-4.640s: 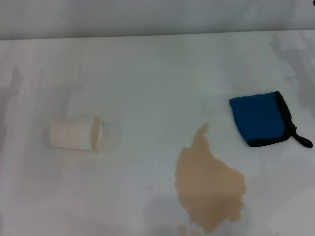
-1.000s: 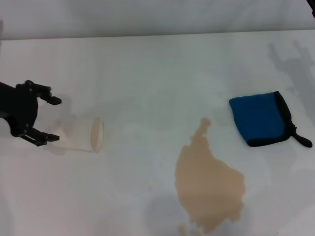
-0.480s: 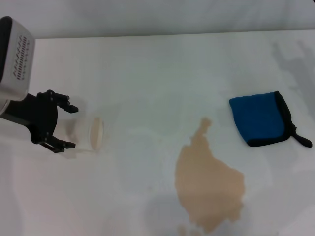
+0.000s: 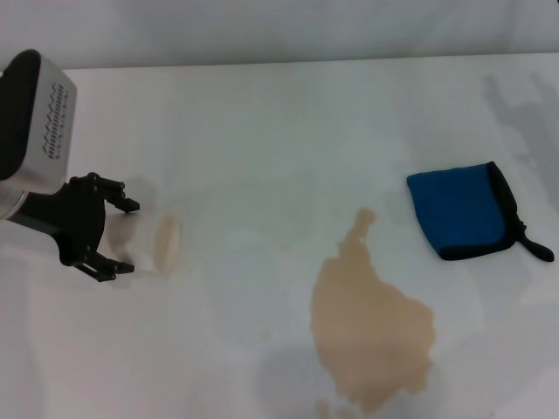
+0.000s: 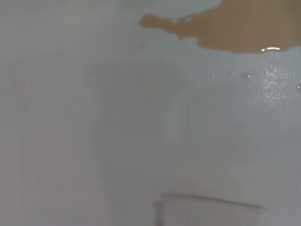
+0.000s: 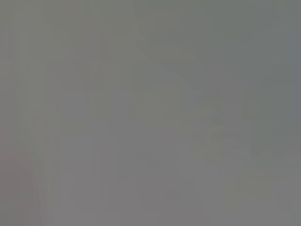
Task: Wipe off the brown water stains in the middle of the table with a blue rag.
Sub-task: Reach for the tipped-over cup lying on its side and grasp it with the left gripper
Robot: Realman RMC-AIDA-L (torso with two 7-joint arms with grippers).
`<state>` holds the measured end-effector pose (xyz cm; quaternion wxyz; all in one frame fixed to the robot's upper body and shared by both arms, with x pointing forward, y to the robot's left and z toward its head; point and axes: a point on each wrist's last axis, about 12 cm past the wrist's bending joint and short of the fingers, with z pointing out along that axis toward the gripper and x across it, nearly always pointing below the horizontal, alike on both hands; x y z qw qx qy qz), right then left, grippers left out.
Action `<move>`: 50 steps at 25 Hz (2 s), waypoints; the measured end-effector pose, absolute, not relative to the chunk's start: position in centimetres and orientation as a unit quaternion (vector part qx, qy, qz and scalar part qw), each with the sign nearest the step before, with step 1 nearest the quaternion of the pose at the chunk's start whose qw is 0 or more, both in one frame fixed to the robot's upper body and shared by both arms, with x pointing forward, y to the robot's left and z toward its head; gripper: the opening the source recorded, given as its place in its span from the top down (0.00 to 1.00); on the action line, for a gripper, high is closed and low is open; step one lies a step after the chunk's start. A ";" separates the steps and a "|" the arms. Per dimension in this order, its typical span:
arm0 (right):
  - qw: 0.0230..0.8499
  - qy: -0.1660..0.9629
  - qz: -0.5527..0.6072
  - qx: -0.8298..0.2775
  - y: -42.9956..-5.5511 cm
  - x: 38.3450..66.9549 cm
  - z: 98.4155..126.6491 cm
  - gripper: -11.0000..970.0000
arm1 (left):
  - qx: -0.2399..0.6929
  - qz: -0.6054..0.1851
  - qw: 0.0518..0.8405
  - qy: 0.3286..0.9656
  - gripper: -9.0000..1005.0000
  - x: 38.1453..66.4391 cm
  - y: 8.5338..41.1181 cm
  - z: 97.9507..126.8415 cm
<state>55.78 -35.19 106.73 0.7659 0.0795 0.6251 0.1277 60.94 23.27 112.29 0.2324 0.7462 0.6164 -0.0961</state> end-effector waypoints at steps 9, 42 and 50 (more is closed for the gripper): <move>0.765 0.626 0.128 0.080 -35.1 55.7 106.7 0.10 | 0.749 -0.083 0.228 0.617 0.15 60.9 22.7 111.1; 0.759 0.633 0.122 0.091 -35.6 55.6 106.3 0.10 | 0.757 -0.070 0.220 0.611 0.16 60.9 21.7 110.3; 0.760 0.632 0.122 0.092 -35.6 55.6 106.3 0.10 | 0.751 -0.061 0.231 0.616 0.17 61.1 21.7 110.2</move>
